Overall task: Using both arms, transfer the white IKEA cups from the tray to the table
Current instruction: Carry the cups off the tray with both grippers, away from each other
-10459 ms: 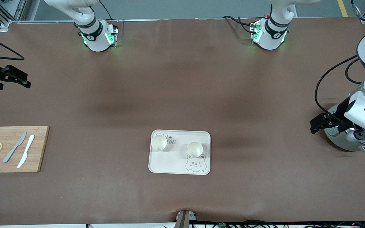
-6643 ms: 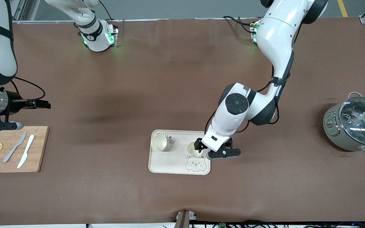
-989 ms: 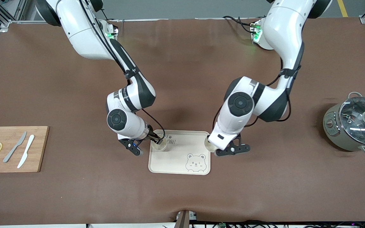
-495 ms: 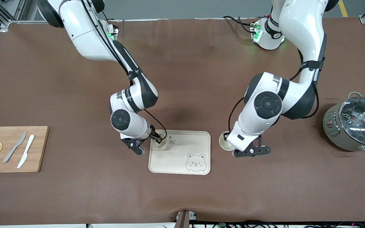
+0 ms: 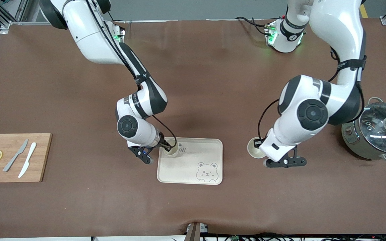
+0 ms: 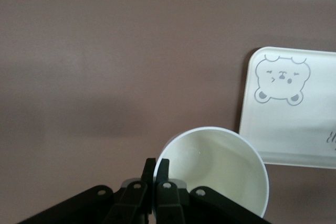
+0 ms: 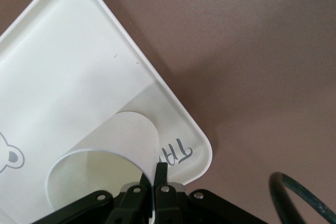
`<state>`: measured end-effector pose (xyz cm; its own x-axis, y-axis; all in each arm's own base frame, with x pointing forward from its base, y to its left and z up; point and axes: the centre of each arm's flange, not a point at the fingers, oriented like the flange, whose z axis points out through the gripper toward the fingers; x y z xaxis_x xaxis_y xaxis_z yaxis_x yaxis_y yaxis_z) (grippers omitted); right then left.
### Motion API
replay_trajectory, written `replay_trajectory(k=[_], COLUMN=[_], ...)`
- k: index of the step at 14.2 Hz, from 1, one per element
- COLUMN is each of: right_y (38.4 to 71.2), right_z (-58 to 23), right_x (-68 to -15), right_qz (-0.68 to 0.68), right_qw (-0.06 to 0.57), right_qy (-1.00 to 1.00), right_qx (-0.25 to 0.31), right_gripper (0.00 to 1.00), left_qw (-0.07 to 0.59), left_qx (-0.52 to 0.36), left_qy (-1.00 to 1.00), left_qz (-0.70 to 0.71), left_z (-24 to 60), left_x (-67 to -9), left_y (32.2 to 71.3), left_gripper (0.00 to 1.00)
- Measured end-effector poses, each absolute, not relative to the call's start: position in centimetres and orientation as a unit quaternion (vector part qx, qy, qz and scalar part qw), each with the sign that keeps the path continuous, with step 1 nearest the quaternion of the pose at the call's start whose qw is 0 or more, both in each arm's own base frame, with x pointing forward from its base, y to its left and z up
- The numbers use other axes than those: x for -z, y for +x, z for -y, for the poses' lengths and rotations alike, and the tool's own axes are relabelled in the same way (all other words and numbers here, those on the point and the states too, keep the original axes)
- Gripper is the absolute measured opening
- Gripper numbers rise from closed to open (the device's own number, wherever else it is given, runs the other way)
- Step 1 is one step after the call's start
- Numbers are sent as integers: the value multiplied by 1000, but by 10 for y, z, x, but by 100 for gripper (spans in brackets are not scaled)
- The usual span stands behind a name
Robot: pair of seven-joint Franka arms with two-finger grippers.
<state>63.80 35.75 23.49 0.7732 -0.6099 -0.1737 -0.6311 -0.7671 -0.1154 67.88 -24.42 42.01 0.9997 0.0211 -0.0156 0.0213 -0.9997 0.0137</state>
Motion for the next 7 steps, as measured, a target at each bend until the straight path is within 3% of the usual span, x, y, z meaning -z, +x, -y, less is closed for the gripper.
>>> replay_trajectory(k=[7], right_y=[658], right_z=[-349], right_x=[-281], right_qz=[-306], right_qw=[82], right_qy=[-946], right_qx=[-71], right_gripper=[3], left_qw=[12], left_qx=[20], left_qy=[1000], left_qz=[-16], left_z=[173], left_x=[-447], left_y=[676], left_gripper=[4])
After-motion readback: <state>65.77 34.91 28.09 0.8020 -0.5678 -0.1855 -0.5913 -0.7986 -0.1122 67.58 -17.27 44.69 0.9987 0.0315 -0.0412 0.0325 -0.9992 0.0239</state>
